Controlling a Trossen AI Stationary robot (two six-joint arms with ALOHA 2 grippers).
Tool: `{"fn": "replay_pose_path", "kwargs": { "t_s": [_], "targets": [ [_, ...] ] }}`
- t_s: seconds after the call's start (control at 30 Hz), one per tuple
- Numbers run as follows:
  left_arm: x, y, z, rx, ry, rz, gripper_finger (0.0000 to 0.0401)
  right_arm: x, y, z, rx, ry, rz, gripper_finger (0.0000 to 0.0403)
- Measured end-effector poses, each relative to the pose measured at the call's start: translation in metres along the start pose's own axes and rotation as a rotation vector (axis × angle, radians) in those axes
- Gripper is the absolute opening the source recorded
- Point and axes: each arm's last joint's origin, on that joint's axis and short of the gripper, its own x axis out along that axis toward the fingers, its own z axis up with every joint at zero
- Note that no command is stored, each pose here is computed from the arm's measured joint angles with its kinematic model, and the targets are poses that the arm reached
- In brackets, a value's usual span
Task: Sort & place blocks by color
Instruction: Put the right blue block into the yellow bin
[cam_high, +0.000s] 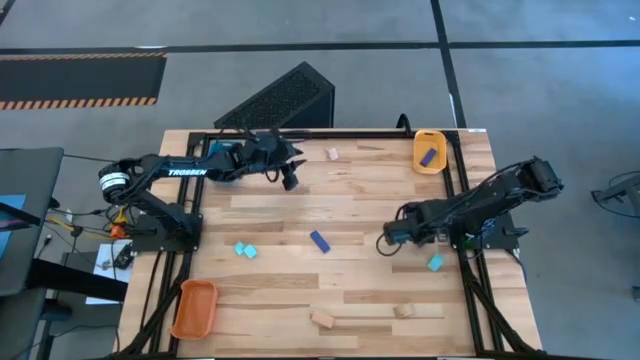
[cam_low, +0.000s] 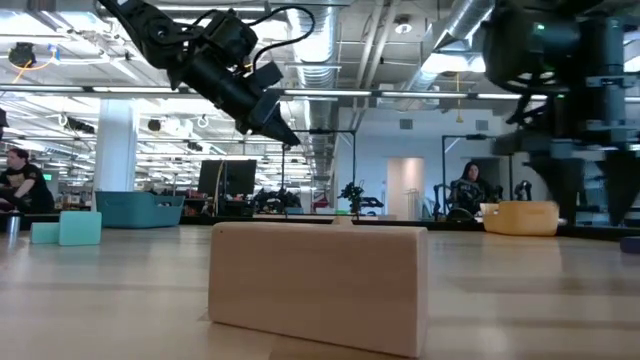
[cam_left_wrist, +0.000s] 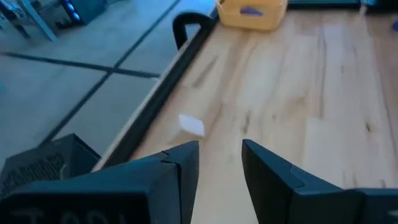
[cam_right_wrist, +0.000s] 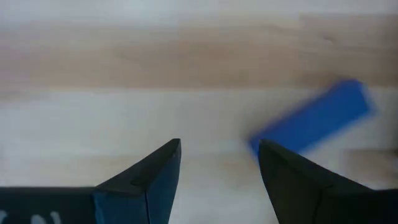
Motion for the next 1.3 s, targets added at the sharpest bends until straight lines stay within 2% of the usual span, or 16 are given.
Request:
{"fn": "replay_pose_path", "kwargs": {
  "t_s": [0.27,0.37,0.43,0.57,0.83,0.93,1.13,1.3],
  "targets": [
    [0.001,0.019,-0.004,-0.034,-0.004,0.017,0.0112,0.017,-0.002,-0.001,-0.055,0.039,-0.061,0.024],
    [0.001,0.023,-0.005,-0.072,-0.002,0.027,0.0112,0.02,-0.001,-0.003,-0.057,0.054,-0.05,0.024],
    [0.001,0.023,-0.006,-0.116,0.008,0.026,0.0112,0.02,0.002,-0.004,-0.057,0.064,-0.024,0.024],
    [0.001,0.023,-0.007,-0.161,0.016,0.025,0.0112,0.008,0.021,-0.007,-0.092,0.072,0.116,0.024],
    [0.001,0.023,-0.006,-0.257,0.009,0.027,0.0112,-0.01,0.031,-0.005,-0.243,0.062,0.152,0.024],
    [0.001,0.022,-0.006,-0.297,0.007,0.026,0.0112,-0.016,0.034,-0.001,-0.371,0.044,0.174,0.024],
    [0.001,0.023,-0.006,-0.405,0.002,0.051,0.0112,-0.016,0.03,0.01,-0.869,0.043,0.14,0.024],
    [0.001,0.021,-0.005,-0.499,-0.001,0.054,0.0112,-0.015,0.03,0.019,-1.178,-0.022,0.12,0.024]
  ]
}}
